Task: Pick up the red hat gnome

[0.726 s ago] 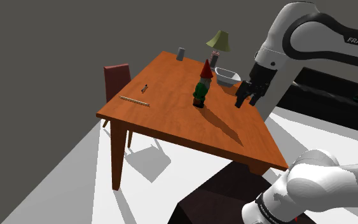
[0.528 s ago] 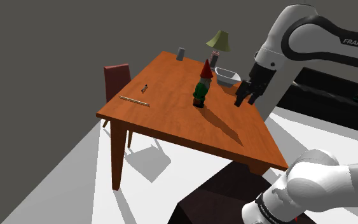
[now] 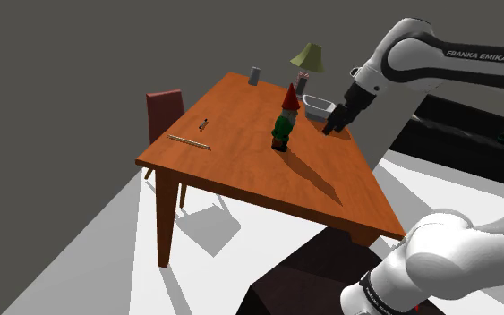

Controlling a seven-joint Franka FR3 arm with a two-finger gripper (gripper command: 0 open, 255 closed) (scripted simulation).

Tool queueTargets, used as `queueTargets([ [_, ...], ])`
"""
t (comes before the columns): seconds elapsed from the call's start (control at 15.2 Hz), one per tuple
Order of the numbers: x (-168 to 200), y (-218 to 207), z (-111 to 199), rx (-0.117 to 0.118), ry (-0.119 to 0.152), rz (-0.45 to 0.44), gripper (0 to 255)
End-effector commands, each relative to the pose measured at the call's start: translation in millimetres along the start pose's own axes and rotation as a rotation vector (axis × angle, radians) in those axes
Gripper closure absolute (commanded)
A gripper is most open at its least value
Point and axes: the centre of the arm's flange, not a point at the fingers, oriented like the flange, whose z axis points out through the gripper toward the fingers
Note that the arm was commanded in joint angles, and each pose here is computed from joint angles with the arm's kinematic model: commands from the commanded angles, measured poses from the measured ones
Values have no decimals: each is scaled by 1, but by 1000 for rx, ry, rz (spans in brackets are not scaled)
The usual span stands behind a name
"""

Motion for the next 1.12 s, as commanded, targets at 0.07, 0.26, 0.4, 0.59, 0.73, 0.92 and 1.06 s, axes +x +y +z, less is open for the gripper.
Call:
queueTargets([
  [0.07, 21, 28, 6, 32, 62, -77, 0],
  [0.26, 46, 55, 10, 66, 122, -150, 0],
  [0.4, 64, 72, 13, 89, 162, -198, 0],
  [0.59, 92, 96, 16, 123, 222, -271, 0],
  [0.73, 112, 111, 17, 146, 262, -320, 0],
  [0.92, 143, 131, 19, 180, 322, -392, 0],
  [1.06, 165, 143, 19, 203, 361, -441, 0],
])
